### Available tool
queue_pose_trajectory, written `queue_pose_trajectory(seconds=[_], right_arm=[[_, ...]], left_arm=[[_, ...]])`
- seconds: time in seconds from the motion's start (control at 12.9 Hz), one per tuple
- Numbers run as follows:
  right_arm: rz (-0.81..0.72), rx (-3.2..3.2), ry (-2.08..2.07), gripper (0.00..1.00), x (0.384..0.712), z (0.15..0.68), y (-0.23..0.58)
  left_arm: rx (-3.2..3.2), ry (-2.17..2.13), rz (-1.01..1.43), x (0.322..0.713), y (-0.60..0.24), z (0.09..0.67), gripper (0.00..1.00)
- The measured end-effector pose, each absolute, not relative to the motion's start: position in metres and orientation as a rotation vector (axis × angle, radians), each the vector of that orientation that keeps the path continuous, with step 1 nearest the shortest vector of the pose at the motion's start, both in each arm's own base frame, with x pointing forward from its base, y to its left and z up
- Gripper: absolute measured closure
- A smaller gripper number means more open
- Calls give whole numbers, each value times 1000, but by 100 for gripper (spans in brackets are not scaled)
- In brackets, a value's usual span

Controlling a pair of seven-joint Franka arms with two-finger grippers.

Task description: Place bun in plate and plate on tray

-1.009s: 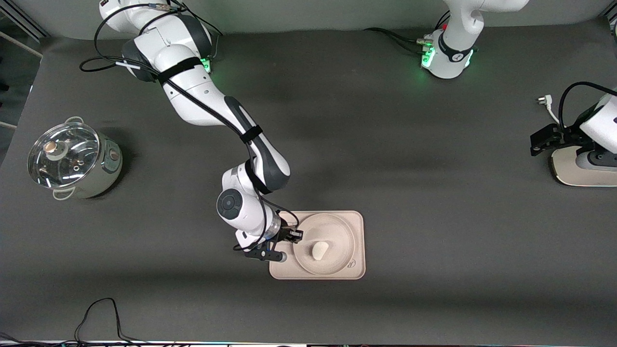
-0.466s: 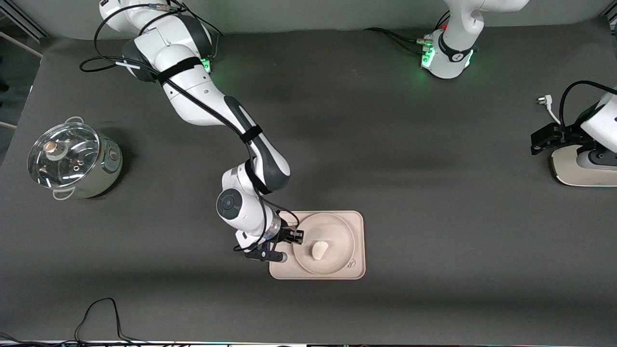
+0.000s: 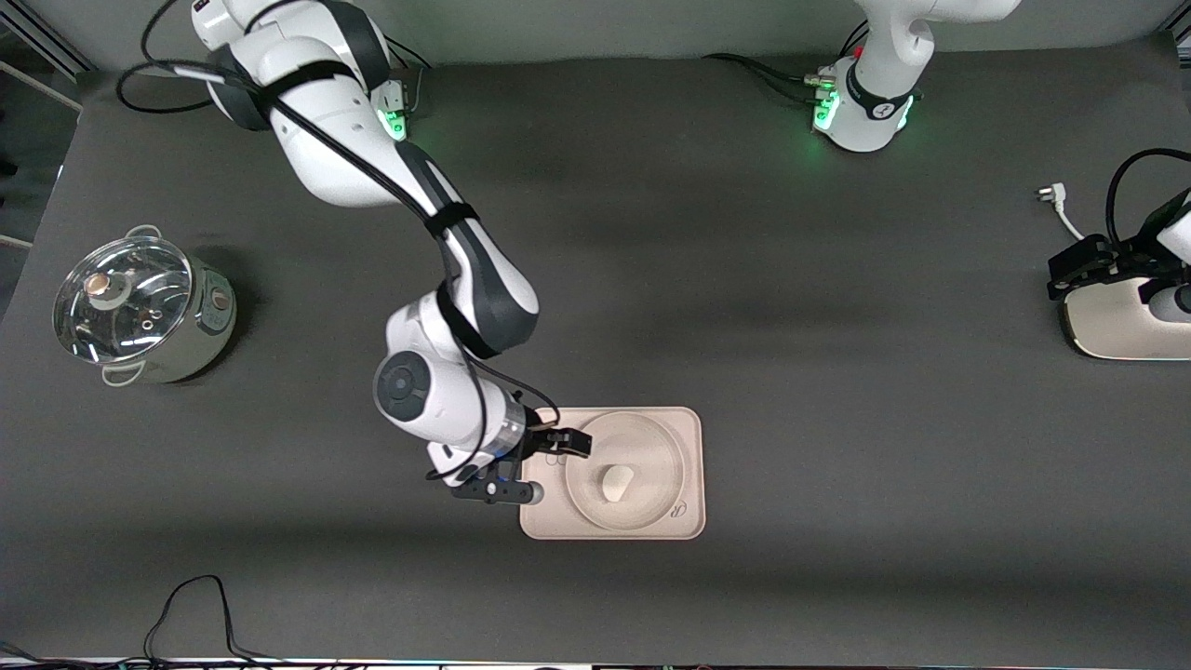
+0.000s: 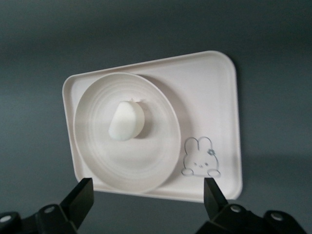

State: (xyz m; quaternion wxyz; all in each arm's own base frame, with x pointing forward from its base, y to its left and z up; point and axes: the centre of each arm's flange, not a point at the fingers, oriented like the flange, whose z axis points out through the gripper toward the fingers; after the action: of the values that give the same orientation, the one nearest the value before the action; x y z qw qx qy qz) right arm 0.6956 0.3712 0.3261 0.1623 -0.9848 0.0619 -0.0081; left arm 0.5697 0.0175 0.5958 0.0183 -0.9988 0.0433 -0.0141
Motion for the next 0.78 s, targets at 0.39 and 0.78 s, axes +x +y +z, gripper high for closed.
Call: queue_pose_trajectory(seconds=[0.39, 0.78], right_arm=[[13, -2990, 217, 0, 666, 501, 238], [55, -3062, 209, 0, 597, 595, 98]], left_arm=[[-3103, 147, -41, 567, 12, 611, 0], [-3104, 148, -21, 566, 11, 611, 0]])
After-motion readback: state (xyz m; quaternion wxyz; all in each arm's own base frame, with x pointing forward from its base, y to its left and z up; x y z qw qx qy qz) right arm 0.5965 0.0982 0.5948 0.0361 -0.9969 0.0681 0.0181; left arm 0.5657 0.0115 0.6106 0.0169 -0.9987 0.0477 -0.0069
